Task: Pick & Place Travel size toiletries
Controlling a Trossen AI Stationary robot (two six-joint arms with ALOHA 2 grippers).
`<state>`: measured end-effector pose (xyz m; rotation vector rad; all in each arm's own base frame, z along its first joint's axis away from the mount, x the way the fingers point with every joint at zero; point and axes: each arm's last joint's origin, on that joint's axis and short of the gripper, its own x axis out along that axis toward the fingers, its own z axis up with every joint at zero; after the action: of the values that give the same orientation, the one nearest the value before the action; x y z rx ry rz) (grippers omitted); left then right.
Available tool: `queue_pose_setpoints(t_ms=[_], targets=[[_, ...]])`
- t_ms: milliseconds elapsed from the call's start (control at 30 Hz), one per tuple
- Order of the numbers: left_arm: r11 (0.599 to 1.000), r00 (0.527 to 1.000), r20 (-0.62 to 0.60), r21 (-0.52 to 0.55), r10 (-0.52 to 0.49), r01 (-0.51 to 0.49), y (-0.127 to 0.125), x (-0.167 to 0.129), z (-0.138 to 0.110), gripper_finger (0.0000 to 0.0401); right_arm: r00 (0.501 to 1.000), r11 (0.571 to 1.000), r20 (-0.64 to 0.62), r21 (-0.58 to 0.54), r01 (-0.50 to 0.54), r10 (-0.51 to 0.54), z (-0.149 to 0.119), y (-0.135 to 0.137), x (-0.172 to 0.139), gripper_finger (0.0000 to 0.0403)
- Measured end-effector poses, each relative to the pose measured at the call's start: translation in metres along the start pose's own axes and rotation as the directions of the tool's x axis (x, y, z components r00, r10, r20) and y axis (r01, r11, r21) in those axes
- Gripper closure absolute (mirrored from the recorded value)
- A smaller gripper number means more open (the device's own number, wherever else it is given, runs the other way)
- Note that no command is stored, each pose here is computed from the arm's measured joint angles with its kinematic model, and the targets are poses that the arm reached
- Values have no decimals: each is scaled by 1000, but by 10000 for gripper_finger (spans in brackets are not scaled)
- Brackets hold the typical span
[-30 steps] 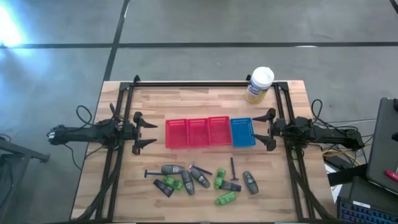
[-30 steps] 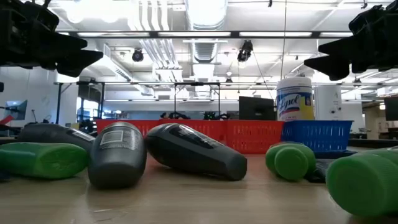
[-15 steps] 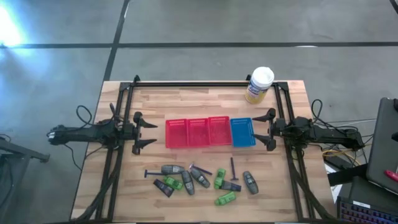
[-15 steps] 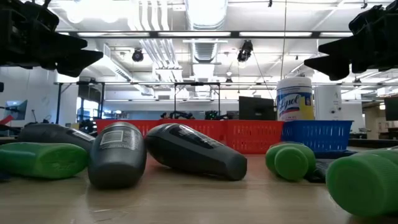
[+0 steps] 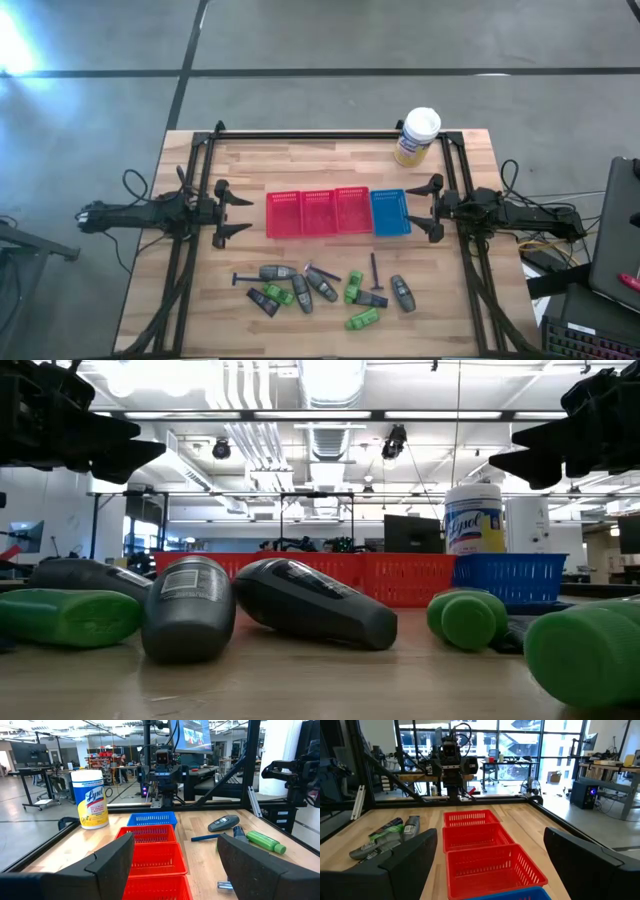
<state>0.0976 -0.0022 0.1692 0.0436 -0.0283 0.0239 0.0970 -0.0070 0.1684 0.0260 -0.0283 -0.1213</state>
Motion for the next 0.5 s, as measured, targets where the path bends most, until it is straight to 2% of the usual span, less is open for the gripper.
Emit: queue_pose_setpoints(t_ms=[167,200,267,367,500], targets=[[1000,1000,0,0,0,0,0,0,0,110,1000,1000,1,8,0,0,0,0,0,39],[1000,1000,0,0,0,0,0,0,0,110,1000,998,2,60,-1,1,0,0,0,39],[1000,1000,0,0,-1,1,0,0,0,110,1000,968,22,251,-8,3,2,0,0,39],[1000,1000,0,0,-1,1,0,0,0,110,1000,848,23,529,-9,-4,2,0,0,39],[1000,1000,0,0,-1,1,0,0,0,110,1000,661,11,751,-6,-4,1,0,0,39]])
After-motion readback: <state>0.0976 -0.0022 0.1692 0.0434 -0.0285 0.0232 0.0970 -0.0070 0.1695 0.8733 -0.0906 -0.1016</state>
